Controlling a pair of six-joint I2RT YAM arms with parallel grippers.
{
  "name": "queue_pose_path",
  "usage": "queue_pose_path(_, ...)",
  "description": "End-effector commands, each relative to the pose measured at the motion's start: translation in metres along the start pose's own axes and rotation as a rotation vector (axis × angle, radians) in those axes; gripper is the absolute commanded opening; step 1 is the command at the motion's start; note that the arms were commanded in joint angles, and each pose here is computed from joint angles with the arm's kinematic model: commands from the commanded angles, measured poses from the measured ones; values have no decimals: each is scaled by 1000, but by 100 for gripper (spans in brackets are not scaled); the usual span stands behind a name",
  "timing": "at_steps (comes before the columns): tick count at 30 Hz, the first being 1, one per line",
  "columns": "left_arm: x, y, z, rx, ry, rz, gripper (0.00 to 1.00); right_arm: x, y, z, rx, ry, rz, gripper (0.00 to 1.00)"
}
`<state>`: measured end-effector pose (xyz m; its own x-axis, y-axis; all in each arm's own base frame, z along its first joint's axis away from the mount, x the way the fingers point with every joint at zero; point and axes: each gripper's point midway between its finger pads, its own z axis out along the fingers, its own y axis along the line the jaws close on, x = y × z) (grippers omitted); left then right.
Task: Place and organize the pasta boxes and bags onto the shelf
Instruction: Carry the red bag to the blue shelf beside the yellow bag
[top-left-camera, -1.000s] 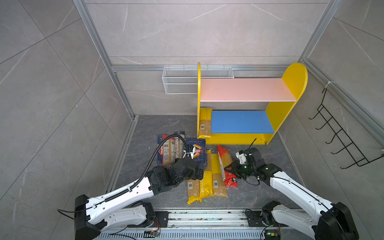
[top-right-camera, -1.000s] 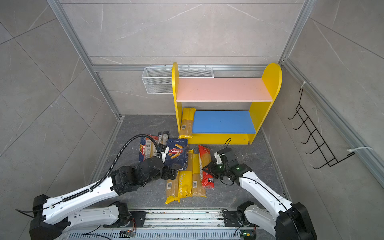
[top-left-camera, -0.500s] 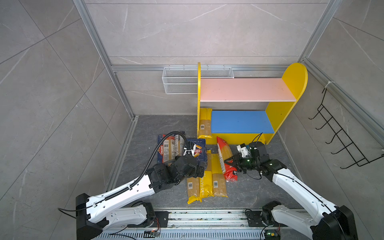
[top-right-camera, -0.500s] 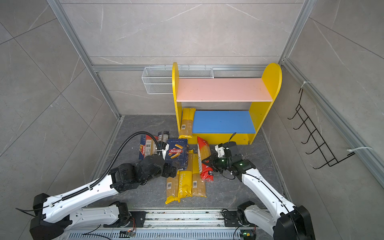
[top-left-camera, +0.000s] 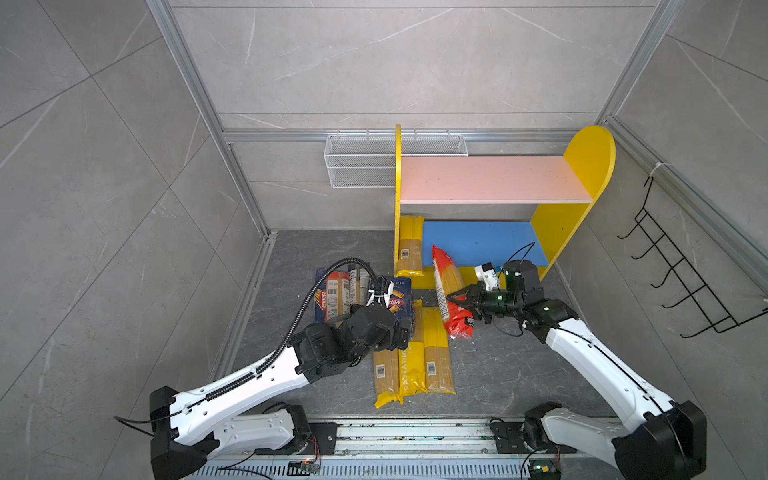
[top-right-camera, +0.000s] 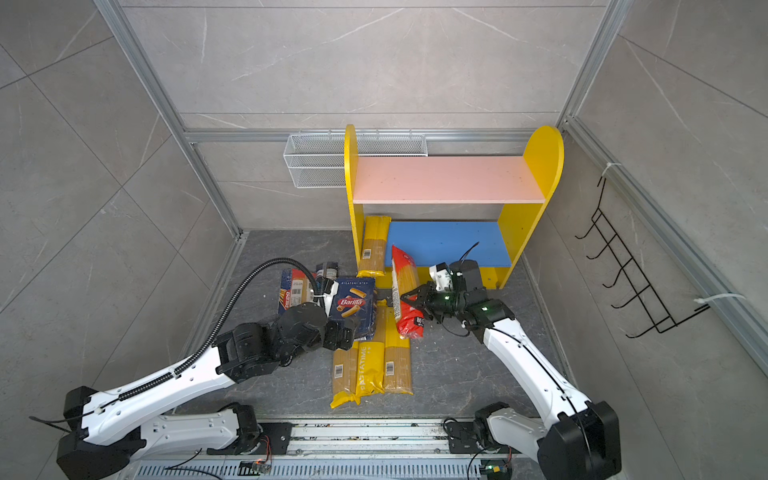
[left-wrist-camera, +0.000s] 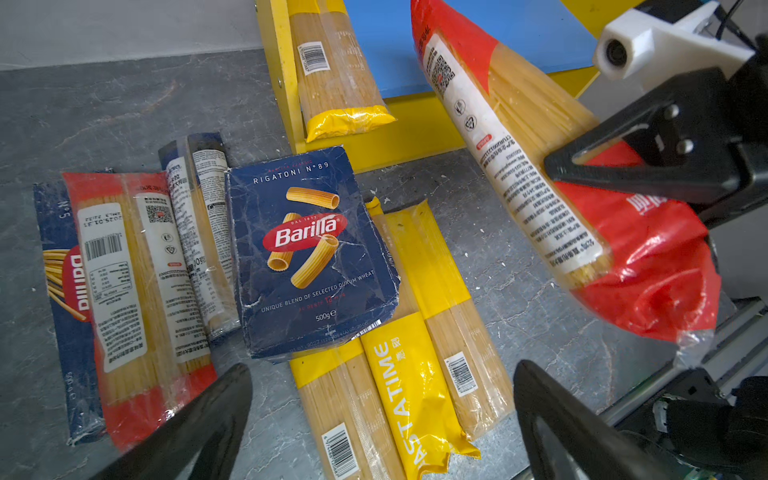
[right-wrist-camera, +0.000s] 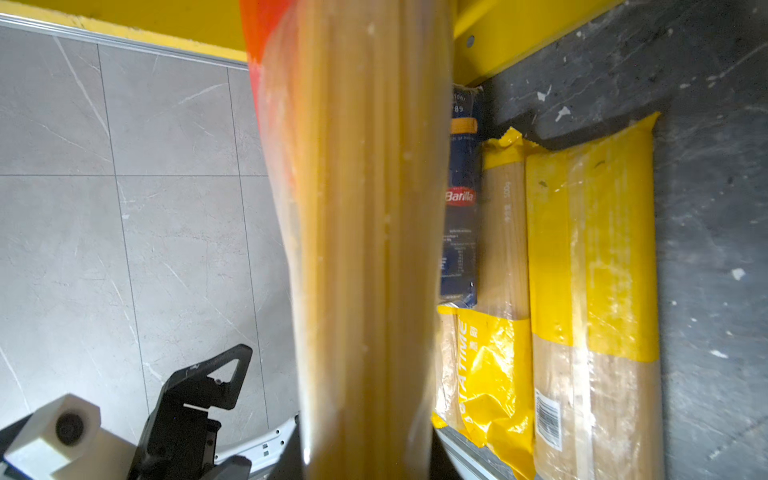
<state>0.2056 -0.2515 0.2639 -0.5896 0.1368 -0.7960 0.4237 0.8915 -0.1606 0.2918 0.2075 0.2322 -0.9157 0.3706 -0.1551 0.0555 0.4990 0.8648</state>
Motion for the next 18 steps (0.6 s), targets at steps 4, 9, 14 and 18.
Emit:
queue_pose_path(4, -26, -2, -7, -22, -63, 73, 100, -65, 55, 3, -106, -129, -193, 11)
queue_pose_path(9, -23, 2, 14, 3, 16, 43, 100, -109, 58, 16, -59, -192, -251, 12)
queue_pose_path(14, -15, 16, 40, 12, 60, -13, 100, -152, 52, 30, -29, -237, -258, 12)
queue_pose_path(18, -14, 20, 54, 21, 81, -28, 100, -180, 44, 45, -14, -242, -253, 12)
